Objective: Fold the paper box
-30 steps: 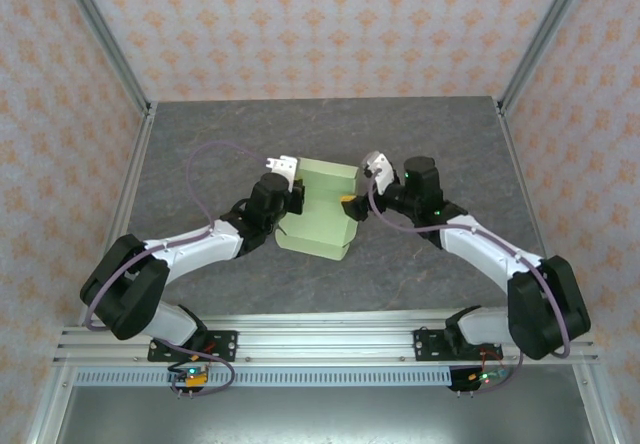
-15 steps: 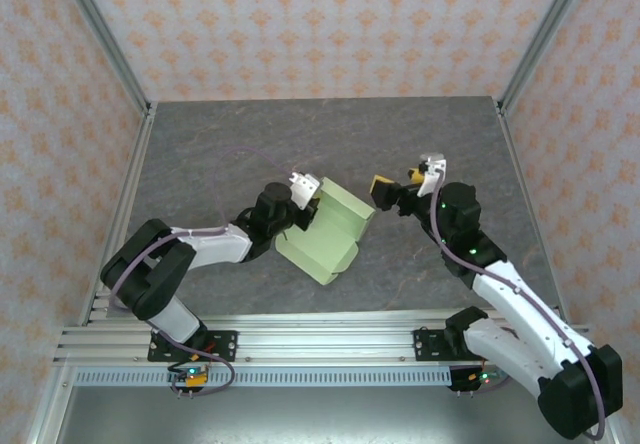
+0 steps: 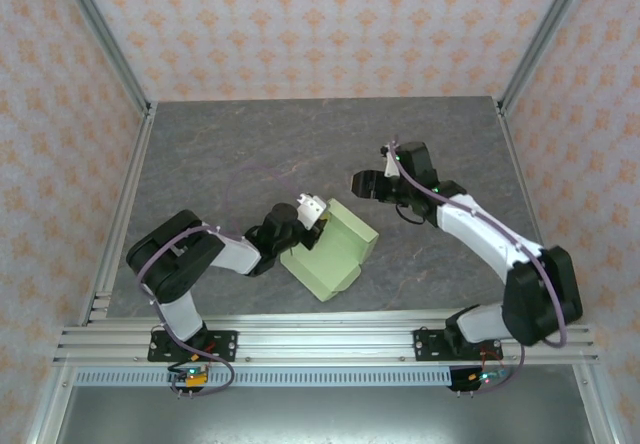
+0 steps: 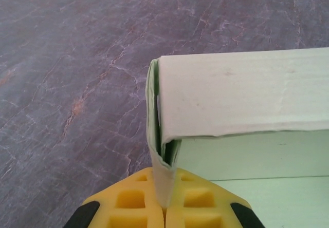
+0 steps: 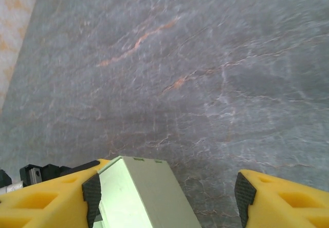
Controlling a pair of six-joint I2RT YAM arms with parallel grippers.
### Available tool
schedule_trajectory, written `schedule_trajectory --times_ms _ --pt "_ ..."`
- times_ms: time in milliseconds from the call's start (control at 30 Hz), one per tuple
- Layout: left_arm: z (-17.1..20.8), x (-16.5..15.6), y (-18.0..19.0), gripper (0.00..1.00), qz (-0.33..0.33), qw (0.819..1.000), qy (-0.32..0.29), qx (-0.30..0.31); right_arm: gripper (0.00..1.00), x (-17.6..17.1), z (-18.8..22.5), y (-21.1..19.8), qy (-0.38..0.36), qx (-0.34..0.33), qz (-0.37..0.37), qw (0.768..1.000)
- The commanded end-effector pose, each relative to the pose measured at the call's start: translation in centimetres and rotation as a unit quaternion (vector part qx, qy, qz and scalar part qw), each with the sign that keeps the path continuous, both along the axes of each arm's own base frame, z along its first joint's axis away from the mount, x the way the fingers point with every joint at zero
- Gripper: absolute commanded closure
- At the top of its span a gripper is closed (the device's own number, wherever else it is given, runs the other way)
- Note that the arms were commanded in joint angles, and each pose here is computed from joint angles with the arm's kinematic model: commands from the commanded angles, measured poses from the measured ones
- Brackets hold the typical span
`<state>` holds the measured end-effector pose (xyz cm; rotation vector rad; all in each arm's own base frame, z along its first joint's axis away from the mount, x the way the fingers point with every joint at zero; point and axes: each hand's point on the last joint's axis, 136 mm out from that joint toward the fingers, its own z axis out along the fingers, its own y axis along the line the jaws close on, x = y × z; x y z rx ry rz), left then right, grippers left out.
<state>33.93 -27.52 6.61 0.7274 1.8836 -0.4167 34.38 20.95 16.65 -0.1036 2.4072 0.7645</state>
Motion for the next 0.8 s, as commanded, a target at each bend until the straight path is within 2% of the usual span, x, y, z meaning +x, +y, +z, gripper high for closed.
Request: schedule_trajectory --times_ms 0,167,300,467,767 --pt "0.0 0.6 0.0 0.94 0.018 1.000 -0.021 -0.009 0.29 -1.1 -1.0 1.9 0.037 -0.019 0.060 0.997" --pt "0.0 1.0 -0.7 0.85 0.017 1.000 -0.019 -0.019 0.39 -1.1 -2.7 3.4 0.073 -0.032 0.079 0.994" --pt "0.2 1.2 -1.0 0.78 0.018 0.999 -0.017 -0.025 0.43 -1.7 -4.0 4.1 0.085 -0.042 0.088 0.992" --pt "1.2 1.0 -0.9 0.61 0.021 0.998 -0.023 -0.045 0.34 -1.5 -4.5 4.0 0.069 -0.067 0.088 0.991" --pt "3.6 -0.3 1.0 0.53 0.044 0.996 -0.031 -0.071 0.25 -0.7 -2.1 4.2 0.057 -0.077 0.087 0.992"
